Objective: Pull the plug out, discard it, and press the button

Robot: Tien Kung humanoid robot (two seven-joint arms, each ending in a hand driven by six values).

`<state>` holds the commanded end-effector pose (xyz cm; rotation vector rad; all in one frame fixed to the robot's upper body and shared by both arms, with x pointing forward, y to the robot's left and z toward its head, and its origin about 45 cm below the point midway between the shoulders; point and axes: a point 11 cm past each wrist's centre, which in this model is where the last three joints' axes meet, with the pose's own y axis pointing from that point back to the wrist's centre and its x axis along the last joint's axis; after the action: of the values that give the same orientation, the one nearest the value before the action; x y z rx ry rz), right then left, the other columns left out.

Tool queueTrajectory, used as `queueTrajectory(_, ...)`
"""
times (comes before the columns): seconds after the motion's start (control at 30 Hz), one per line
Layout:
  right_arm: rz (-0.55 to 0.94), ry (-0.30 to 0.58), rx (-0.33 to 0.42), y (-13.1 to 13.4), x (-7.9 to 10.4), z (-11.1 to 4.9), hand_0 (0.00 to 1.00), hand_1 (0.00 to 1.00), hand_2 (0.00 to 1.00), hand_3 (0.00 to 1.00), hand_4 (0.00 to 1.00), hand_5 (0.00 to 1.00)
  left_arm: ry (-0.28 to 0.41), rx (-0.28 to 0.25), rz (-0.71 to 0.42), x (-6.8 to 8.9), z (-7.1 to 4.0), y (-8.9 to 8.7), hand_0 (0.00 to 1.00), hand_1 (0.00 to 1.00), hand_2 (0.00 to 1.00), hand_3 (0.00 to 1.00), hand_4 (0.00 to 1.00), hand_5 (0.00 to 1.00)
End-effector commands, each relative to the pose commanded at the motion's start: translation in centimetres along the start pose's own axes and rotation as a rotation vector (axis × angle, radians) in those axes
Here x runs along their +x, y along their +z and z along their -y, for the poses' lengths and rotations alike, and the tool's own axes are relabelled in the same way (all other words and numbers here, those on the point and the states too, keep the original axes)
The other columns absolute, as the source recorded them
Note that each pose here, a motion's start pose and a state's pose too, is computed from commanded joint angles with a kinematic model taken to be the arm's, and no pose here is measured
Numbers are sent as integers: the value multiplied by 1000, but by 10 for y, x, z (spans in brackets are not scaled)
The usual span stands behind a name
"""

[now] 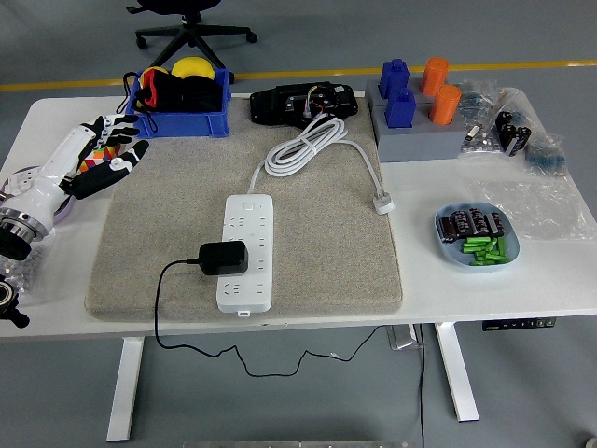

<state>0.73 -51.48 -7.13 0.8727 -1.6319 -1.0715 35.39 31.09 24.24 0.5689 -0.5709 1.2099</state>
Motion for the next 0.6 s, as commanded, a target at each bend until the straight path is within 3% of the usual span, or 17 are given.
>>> queueTrajectory(0.03, 1, 0, 0, 0, 0, 0, 749, 683, 666, 677, 762, 665, -11, -2, 7, -3, 0, 1, 818, 805, 807, 858, 804, 237)
queueTrajectory(0.23, 20, 0, 7, -1, 0, 0, 749, 683, 666, 677, 762, 665, -144, -31, 108, -33, -1, 13, 818, 805, 807, 858, 804, 237)
queueTrajectory(0.27, 21, -1, 7, -1, 0, 0, 748, 683, 666, 677, 762, 665, -156, -35, 116, -37, -1, 14, 826, 794, 797, 857, 877, 76)
queueTrajectory(0.43, 19, -16, -1, 2, -8, 1, 748, 683, 666, 677, 762, 665, -215, -49, 166, -60, 4, 18, 826, 794, 797, 857, 877, 76)
queueTrajectory(0.47, 21, -18, -1, 3, -9, 1, 748, 683, 666, 676, 762, 665, -224, -49, 164, -64, 5, 18, 815, 787, 791, 849, 879, 2)
queueTrajectory(0.6, 25, -18, -3, 3, -10, 1, 748, 683, 666, 676, 762, 665, -262, -51, 170, -78, 5, 18, 815, 787, 791, 849, 879, 2)
